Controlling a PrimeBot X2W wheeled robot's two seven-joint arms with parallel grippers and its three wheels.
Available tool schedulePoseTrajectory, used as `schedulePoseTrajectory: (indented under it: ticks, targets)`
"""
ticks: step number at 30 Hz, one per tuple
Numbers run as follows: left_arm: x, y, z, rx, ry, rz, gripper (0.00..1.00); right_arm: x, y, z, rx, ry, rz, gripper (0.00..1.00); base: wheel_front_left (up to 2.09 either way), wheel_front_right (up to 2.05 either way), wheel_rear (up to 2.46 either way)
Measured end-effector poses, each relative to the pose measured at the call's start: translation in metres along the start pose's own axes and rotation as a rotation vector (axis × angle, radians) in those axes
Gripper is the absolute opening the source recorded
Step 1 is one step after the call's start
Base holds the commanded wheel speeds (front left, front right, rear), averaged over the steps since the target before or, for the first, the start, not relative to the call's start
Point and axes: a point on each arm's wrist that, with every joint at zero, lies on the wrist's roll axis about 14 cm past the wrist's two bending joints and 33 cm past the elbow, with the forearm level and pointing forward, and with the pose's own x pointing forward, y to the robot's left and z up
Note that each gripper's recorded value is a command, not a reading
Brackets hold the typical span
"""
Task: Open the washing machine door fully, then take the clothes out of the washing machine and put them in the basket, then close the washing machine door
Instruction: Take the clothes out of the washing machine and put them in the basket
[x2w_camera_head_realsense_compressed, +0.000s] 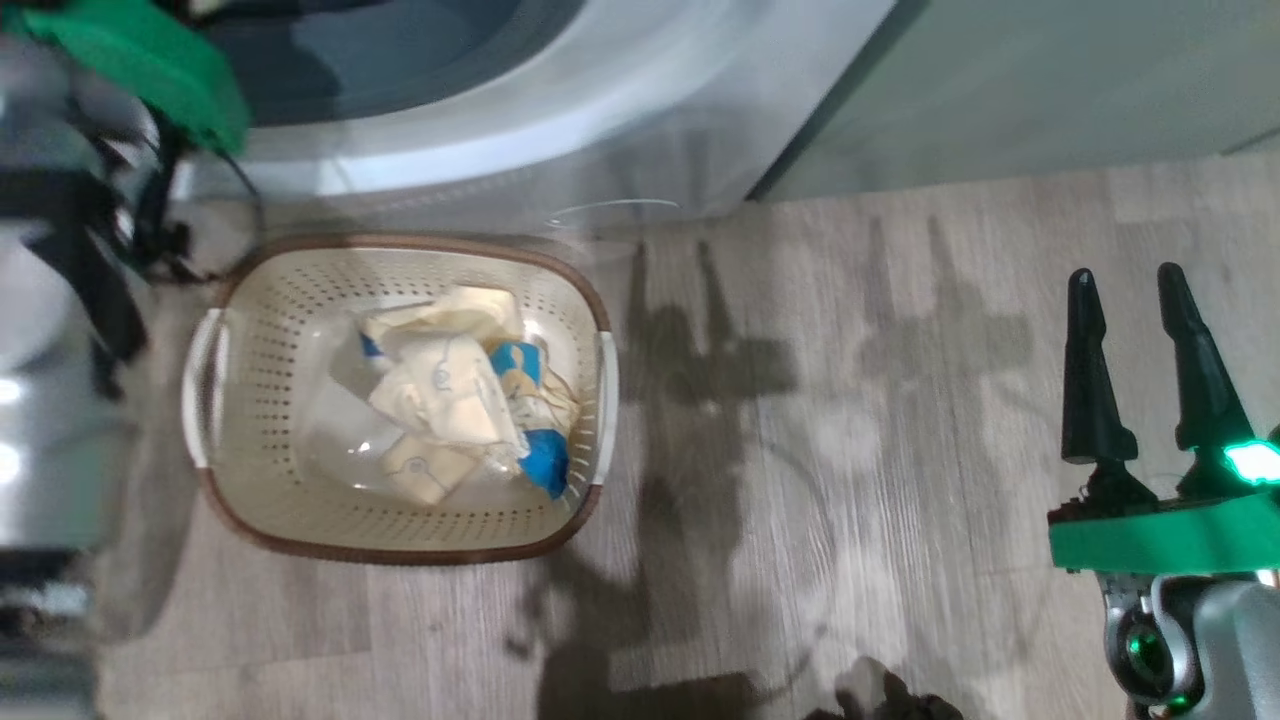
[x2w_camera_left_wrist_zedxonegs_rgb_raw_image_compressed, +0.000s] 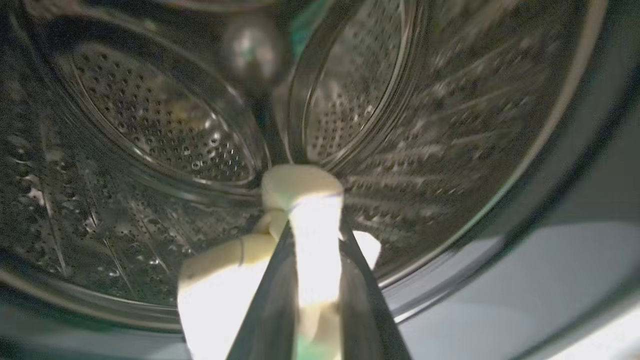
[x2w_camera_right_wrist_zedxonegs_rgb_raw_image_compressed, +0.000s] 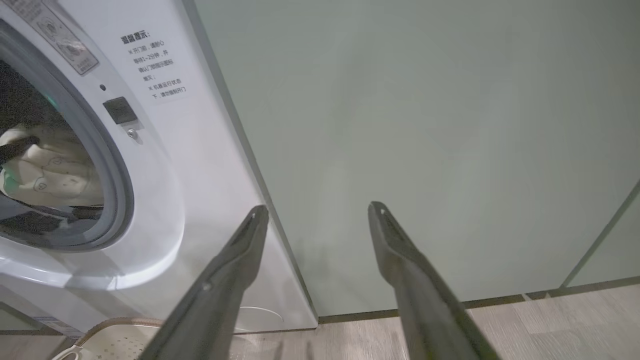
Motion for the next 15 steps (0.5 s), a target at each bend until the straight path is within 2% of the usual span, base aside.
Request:
schedulePoseTrajectory:
  ticks: [15]
  targets:
    - [-0.112, 0.009, 0.063, -0.103, -0.249, 0.086, 0.00, 0.002, 0.032, 0.020, -0.015, -0.061, 0.098, 1.00, 0.00, 0.00, 0.00]
